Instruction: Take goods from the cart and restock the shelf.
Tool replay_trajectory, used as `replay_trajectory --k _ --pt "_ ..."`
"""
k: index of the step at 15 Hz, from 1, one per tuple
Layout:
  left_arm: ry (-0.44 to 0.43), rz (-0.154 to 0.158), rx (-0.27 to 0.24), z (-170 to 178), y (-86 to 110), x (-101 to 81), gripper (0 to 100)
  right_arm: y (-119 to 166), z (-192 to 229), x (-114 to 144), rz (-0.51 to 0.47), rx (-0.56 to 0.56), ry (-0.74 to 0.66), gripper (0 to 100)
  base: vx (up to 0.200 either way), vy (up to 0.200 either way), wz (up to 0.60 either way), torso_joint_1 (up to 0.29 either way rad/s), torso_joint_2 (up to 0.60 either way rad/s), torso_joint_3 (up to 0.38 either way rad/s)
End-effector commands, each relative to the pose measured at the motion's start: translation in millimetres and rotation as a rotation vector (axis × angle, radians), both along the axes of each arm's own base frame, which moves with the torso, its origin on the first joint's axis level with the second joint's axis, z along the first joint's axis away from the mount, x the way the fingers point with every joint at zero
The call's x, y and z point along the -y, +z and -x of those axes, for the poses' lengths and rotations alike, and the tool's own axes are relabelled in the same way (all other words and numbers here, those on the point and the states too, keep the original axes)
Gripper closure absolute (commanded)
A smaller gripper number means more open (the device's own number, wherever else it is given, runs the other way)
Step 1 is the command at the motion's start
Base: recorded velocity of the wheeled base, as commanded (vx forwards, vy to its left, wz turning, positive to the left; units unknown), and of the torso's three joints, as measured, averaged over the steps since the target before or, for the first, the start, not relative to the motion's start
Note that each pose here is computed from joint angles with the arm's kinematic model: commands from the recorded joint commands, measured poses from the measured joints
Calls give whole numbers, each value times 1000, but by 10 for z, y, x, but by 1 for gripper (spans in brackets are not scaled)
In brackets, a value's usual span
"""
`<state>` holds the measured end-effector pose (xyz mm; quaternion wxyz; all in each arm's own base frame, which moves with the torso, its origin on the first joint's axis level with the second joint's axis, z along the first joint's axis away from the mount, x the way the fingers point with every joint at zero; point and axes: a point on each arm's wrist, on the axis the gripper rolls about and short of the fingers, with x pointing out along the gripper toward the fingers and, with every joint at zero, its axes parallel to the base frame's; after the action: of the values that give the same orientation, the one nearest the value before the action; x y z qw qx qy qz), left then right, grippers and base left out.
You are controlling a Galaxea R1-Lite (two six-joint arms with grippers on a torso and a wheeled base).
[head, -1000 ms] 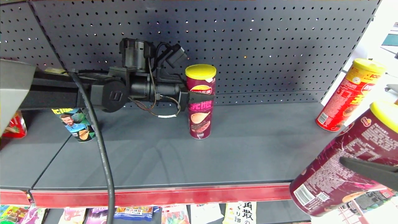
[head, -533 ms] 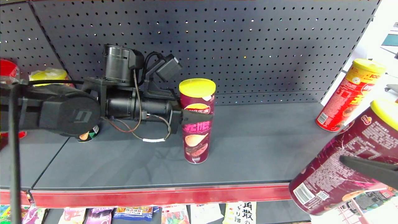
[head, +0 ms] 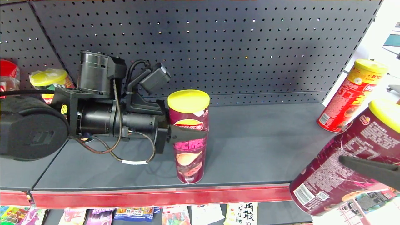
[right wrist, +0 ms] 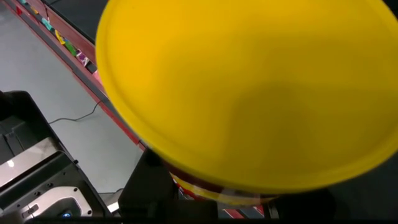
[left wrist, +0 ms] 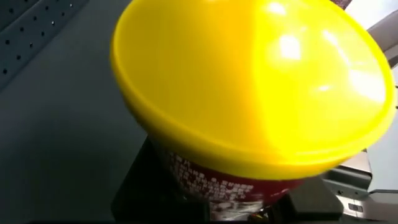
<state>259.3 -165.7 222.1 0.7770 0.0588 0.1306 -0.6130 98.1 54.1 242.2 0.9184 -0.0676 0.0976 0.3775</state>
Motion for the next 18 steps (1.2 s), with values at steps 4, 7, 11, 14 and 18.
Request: replay_trajectory --k 4,7,11,14,18 --pt "-1 1 2 81 8 -45 100 0 -6 -4 1 -1 1 100 0 0 0 0 0 0" --pt "-1 -4 -4 97 -45 -54 100 -1 -16 -9 2 -4 2 100 0 0 0 0 0 0" --pt "10 14 11 113 -91 -64 0 104 -132 -66 -1 2 7 100 0 0 0 0 0 0" --pt "61 15 -4 229 -52 -143 0 215 -318 -200 3 0 37 100 0 0 0 0 0 0" --pt "125 16 -6 416 -19 -294 0 256 -673 -494 25 -40 90 100 0 0 0 0 0 0"
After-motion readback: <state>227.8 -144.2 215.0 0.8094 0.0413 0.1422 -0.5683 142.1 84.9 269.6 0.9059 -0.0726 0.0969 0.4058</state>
